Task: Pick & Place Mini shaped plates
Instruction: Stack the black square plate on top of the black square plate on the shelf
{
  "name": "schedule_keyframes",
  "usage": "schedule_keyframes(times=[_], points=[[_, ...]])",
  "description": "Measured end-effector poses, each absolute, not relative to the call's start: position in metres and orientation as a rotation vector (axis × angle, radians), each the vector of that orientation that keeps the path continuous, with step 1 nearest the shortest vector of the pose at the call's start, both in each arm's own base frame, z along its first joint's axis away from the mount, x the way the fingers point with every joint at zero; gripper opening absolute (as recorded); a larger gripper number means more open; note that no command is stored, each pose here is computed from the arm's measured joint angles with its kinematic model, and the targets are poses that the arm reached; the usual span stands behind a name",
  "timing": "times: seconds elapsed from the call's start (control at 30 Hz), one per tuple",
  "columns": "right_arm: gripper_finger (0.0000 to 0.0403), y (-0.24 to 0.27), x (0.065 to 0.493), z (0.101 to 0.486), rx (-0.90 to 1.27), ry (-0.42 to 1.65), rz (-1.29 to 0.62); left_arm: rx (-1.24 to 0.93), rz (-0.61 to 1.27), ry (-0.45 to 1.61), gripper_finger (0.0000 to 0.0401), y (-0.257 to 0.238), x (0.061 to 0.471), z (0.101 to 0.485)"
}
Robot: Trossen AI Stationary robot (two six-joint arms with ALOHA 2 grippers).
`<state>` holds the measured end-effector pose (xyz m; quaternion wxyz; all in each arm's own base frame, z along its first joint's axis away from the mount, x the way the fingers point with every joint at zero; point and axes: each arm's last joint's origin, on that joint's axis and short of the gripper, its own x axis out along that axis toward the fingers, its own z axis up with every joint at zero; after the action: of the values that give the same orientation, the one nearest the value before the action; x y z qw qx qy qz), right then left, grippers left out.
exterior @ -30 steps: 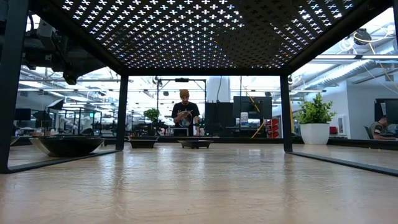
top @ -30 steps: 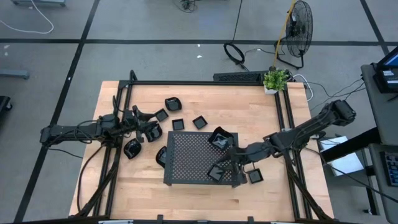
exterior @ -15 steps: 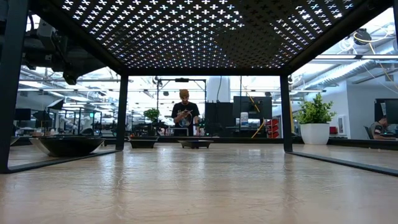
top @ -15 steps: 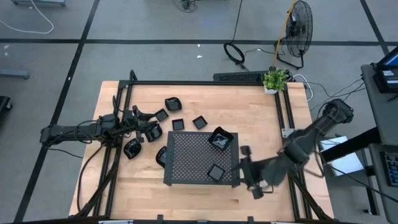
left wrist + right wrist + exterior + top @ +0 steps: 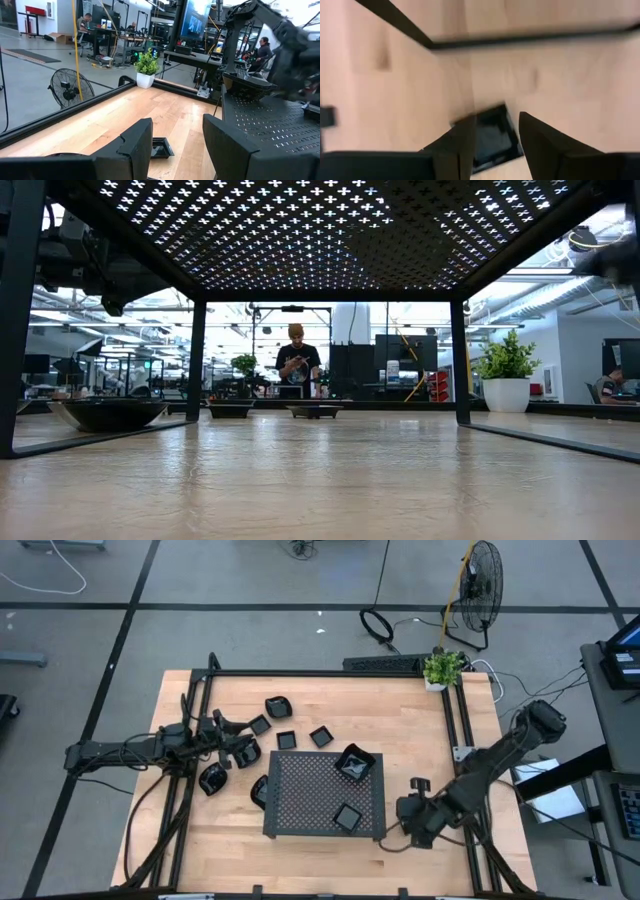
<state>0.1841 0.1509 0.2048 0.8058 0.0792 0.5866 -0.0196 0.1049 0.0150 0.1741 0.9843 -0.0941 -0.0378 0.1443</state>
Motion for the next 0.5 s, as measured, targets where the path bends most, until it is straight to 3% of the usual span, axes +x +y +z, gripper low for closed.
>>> schedule_keyframes(times=[0.17,0.5], points=[[0.0139,0.137,0.182,0.175,0.241,1.339,0.005,-0.189,0.290,-0.076,0.0177,0.015,0.105,0.174],[0.0139,0.123,0.180,0.155,0.182,1.339,0.036,-0.189,0.290,-0.076,0.0177,0.015,0.105,0.174]])
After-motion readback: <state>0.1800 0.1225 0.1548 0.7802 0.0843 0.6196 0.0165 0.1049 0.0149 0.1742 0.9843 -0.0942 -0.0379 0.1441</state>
